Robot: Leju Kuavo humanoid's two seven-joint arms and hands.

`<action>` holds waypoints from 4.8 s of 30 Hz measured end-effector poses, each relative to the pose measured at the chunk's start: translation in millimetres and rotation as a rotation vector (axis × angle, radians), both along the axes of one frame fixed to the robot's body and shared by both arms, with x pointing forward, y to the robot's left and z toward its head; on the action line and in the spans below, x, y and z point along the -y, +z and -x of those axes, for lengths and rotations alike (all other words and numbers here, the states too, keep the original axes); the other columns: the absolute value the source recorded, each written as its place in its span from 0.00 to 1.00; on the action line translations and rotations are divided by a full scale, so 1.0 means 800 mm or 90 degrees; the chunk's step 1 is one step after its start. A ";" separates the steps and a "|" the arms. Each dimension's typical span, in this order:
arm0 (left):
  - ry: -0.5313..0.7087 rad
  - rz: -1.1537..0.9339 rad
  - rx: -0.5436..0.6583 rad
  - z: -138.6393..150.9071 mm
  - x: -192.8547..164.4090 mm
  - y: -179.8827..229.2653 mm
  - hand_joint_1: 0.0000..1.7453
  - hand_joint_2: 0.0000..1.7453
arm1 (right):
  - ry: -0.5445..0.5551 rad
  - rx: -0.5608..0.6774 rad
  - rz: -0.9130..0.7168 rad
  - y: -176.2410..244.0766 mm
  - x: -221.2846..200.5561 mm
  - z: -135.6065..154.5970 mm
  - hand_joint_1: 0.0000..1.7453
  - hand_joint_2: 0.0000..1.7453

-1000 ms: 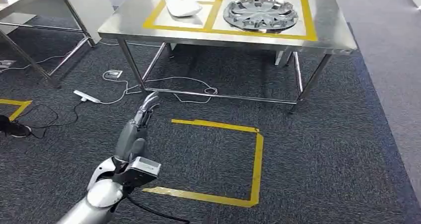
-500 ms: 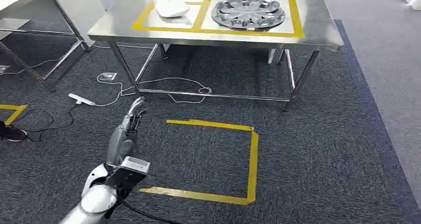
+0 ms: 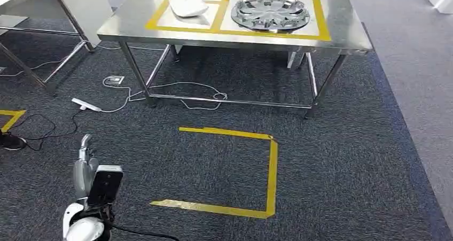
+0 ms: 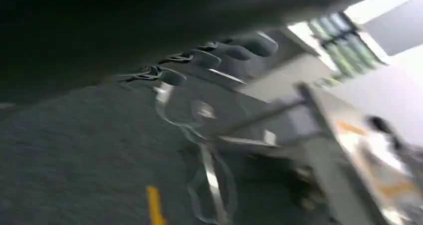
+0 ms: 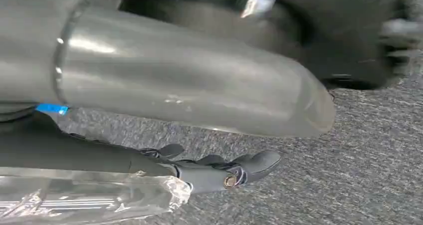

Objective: Take the parts from the cabinet and place them on the table.

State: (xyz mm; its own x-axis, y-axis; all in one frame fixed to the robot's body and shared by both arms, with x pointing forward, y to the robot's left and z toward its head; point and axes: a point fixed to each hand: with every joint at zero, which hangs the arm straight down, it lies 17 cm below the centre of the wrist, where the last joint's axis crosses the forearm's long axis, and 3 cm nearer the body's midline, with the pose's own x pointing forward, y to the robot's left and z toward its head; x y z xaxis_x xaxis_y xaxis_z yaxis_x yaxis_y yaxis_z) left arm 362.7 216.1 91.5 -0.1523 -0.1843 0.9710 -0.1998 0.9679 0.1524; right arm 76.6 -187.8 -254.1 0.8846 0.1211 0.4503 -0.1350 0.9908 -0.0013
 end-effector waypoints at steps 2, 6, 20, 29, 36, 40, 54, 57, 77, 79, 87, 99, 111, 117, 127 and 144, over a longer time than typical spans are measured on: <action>0.029 -0.004 -0.036 0.011 -0.023 -0.030 0.00 0.00 | -0.008 0.004 -0.001 0.005 0.000 -0.002 0.00 0.00; 0.067 -0.021 -0.095 0.028 -0.060 -0.077 0.00 0.00 | -0.018 0.011 -0.002 0.012 0.000 -0.002 0.00 0.00; 0.093 -0.118 -0.464 0.163 -0.130 -0.319 0.00 0.00 | -0.037 0.050 -0.019 0.021 -0.001 -0.019 0.00 0.00; 0.170 -0.112 -0.716 0.309 -0.156 -0.413 0.00 0.00 | -0.039 0.027 -0.012 0.016 0.001 -0.011 0.00 0.00; 0.178 -0.117 -0.786 0.354 -0.143 -0.426 0.00 0.00 | -0.027 0.010 0.009 0.012 0.006 -0.003 0.00 0.00; 0.140 -0.154 -0.780 0.353 -0.133 -0.422 0.00 0.00 | -0.017 0.021 0.017 0.014 0.007 -0.013 0.00 0.00; 0.119 -0.183 -0.702 0.304 -0.126 -0.410 0.00 0.00 | -0.011 0.052 0.030 0.015 0.011 -0.036 0.00 0.00; 0.121 -0.180 -0.714 0.313 -0.126 -0.413 0.00 0.00 | -0.010 0.050 0.030 0.014 0.011 -0.036 0.00 0.00; 0.113 -0.197 -0.750 0.335 -0.116 -0.422 0.00 0.00 | 0.010 0.030 0.038 0.009 0.010 -0.025 0.00 0.00; 0.109 -0.194 -0.752 0.336 -0.113 -0.423 0.00 0.00 | 0.014 0.031 0.037 0.010 0.009 -0.026 0.00 0.00; 0.118 -0.178 -0.757 0.340 -0.108 -0.423 0.00 0.00 | 0.021 0.037 0.036 0.010 0.008 -0.029 0.00 0.00; 0.109 -0.178 -0.754 0.333 -0.100 -0.420 0.00 0.00 | 0.028 0.031 0.037 0.007 0.008 -0.023 0.00 0.00; 0.114 -0.192 -0.753 0.336 -0.102 -0.418 0.00 0.00 | 0.031 0.029 0.030 0.006 0.003 -0.026 0.00 0.00; 0.115 -0.195 -0.743 0.330 -0.097 -0.415 0.00 0.00 | 0.033 0.027 0.029 0.006 0.002 -0.026 0.00 0.00; 0.121 -0.193 -0.737 0.324 -0.098 -0.413 0.00 0.00 | 0.034 0.025 0.029 0.005 0.002 -0.025 0.00 0.00; 0.117 -0.219 -0.716 0.307 -0.108 -0.410 0.00 0.00 | 0.023 0.018 0.023 0.001 0.001 -0.016 0.00 0.00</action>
State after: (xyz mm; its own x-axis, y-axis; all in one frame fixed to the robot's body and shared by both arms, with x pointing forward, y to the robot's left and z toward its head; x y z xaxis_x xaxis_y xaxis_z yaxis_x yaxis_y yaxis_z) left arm 117.3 302.7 -236.2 0.8094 -0.3910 0.4381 0.0806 0.8130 0.5767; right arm 89.1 -188.3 -253.0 0.8666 0.1696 0.4693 -0.1707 0.9845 -0.0405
